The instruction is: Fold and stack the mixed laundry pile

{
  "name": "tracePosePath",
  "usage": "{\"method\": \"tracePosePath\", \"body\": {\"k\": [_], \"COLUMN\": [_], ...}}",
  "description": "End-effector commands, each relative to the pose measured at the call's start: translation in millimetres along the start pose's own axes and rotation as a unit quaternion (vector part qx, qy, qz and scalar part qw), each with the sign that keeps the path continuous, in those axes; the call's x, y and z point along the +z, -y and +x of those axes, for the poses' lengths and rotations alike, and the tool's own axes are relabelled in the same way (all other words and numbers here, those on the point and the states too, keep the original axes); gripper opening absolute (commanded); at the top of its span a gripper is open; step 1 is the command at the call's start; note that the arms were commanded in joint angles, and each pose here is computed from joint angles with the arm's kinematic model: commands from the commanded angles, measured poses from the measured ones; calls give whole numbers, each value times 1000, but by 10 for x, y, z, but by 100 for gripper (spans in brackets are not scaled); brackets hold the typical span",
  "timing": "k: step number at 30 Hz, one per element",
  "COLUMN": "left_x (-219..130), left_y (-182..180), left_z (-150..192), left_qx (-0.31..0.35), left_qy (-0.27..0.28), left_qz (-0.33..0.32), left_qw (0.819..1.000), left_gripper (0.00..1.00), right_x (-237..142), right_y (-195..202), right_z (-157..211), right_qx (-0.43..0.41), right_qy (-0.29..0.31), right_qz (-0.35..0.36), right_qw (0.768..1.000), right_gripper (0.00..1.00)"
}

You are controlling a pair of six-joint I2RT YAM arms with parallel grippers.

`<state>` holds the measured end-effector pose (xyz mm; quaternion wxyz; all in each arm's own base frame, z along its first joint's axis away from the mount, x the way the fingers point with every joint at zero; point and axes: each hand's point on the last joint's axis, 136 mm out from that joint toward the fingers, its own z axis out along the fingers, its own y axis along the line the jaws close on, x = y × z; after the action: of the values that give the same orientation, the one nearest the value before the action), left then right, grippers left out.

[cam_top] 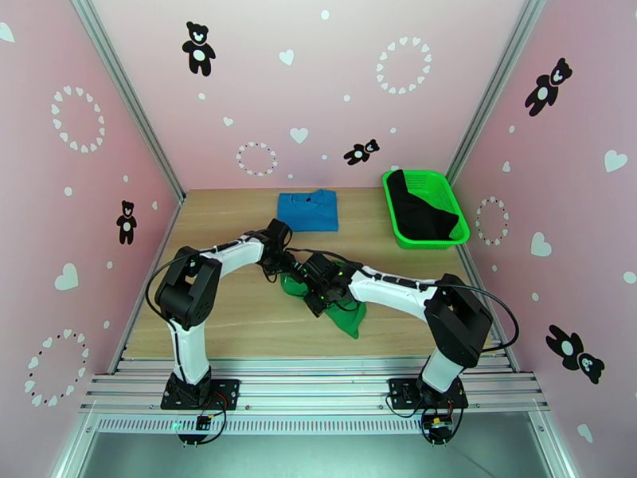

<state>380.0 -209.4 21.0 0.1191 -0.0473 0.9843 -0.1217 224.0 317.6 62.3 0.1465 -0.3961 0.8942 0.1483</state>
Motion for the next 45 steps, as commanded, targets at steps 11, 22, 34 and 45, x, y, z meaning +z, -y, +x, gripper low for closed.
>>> {"method": "tracePosePath", "body": {"k": [11,22,34,45], "left_x": [315,-2254,-4688,-5187], "left_y": [38,-62,-875,-826], "left_z": [51,-642,-656,-798], "left_qx": [16,2,-64,-33], "left_qy": [-26,182,387,431], "left_qz": [-6,0,-35,-16], "left_qw": [1000,983,919,901], "left_gripper": [0,0,0,0], "right_x": [-246,-1128,-2145,-2577], "right_y": [-104,-907,-2215,-2641], "right_z": [-128,-872,-2244,-2783], "right_qx": [11,-50,-99,-78], "right_qy": [39,99,245,322], "right_qz": [-15,-79,-283,-390], "right_qw": [999,991,922,860], "right_gripper": [0,0,0,0]}}
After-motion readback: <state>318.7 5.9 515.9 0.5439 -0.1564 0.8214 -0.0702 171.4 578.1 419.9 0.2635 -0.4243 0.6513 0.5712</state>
